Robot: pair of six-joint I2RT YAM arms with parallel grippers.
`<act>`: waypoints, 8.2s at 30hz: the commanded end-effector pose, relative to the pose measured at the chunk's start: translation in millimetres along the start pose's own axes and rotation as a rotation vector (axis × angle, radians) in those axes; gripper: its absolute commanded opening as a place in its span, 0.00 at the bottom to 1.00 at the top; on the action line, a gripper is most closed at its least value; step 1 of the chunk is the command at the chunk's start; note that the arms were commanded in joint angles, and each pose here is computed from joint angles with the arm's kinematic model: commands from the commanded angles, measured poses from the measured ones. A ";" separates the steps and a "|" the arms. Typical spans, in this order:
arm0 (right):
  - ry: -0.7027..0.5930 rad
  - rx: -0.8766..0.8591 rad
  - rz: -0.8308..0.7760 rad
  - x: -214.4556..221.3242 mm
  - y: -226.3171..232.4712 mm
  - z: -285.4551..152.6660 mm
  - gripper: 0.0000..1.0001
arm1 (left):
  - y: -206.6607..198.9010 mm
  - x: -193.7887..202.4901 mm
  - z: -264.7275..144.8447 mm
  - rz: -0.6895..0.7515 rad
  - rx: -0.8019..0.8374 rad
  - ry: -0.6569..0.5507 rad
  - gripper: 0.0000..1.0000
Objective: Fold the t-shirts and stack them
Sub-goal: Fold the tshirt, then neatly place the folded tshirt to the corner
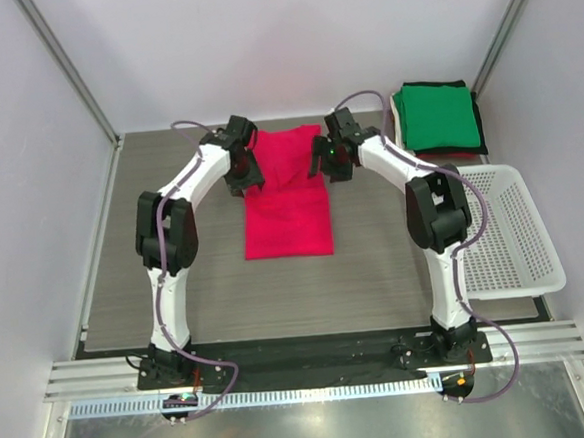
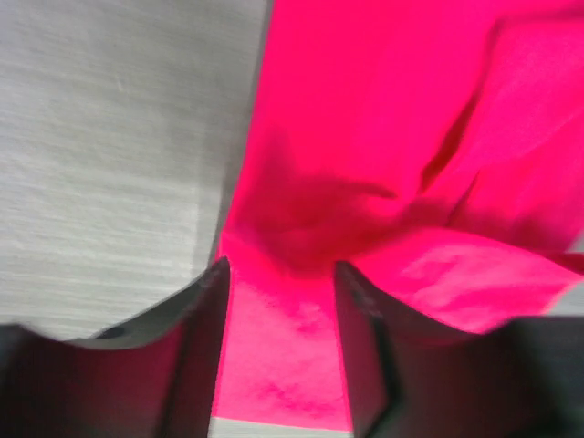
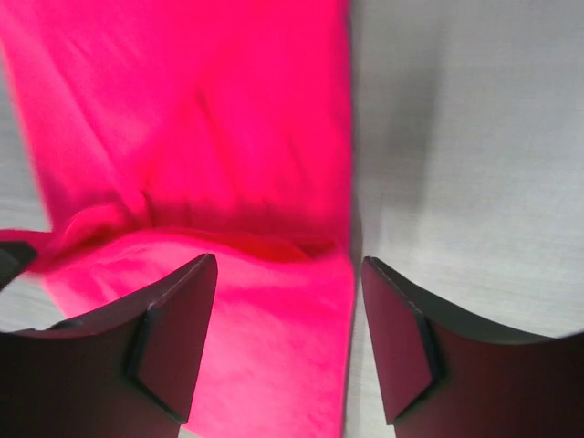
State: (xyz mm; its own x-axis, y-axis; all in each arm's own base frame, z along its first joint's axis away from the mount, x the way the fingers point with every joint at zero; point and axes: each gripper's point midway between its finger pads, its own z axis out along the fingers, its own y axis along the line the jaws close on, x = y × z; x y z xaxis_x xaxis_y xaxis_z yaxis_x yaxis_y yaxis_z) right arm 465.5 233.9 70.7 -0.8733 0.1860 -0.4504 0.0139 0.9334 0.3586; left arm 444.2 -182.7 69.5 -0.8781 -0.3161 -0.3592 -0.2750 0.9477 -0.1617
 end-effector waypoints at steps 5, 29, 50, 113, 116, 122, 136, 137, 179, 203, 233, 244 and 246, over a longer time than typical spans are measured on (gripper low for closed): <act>-0.100 -0.092 -0.066 -38.1 41.3 -72.0 0.72 | 3.5 -42.8 -68.1 -0.008 0.069 -0.097 0.59; 0.135 -0.180 0.127 170.0 -1.5 -74.0 0.61 | 61.1 128.2 -57.5 -0.095 0.261 0.095 0.56; 0.168 -0.131 0.124 185.5 -22.7 -46.8 0.32 | 77.5 152.4 -22.0 -0.121 0.212 0.126 0.45; -0.092 -0.040 0.067 147.9 -18.6 -239.9 0.01 | 84.5 146.1 -204.5 -0.069 0.186 -0.165 0.00; -0.122 -0.021 0.080 120.2 -21.9 -239.9 0.01 | 72.7 127.9 -200.8 -0.053 0.172 -0.165 0.00; -0.087 -0.002 0.039 83.4 -20.5 -214.1 0.01 | 48.8 81.8 -184.4 -0.049 0.168 -0.160 0.00; -0.026 -0.011 0.047 4.7 -32.4 -139.0 0.01 | 21.2 -1.3 -116.5 -0.029 0.097 -0.114 0.00; -0.006 -0.008 0.049 4.2 -34.6 -128.9 0.01 | 21.2 -3.5 -112.3 -0.031 0.093 -0.110 0.00; 0.040 -0.259 0.067 12.0 -41.9 -45.2 0.99 | 86.0 9.6 -109.1 -0.088 0.107 -0.017 0.57; 0.061 -0.486 0.065 33.1 5.0 72.2 0.48 | 140.0 111.6 -140.3 -0.045 0.085 0.021 0.55; -0.263 0.131 -0.415 -113.7 -77.0 -133.5 0.01 | 163.7 112.2 -168.0 -0.031 0.098 -0.225 0.55; -0.397 0.121 -0.523 -165.9 -72.3 -196.5 0.01 | 171.8 107.6 -170.8 -0.047 0.064 -0.272 0.55; -0.419 0.117 -0.542 -174.2 -70.9 -208.2 0.01 | 171.8 107.1 -171.1 -0.047 0.065 -0.277 0.55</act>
State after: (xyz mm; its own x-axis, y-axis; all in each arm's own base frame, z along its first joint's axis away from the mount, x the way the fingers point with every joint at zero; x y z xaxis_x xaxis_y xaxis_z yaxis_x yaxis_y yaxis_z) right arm 513.8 77.4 224.0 -0.6455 -0.1996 -0.7372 -0.2626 0.9644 -0.0312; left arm 227.6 -48.0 151.1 -0.7620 -0.3627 -0.5364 -0.2849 0.9317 -0.2253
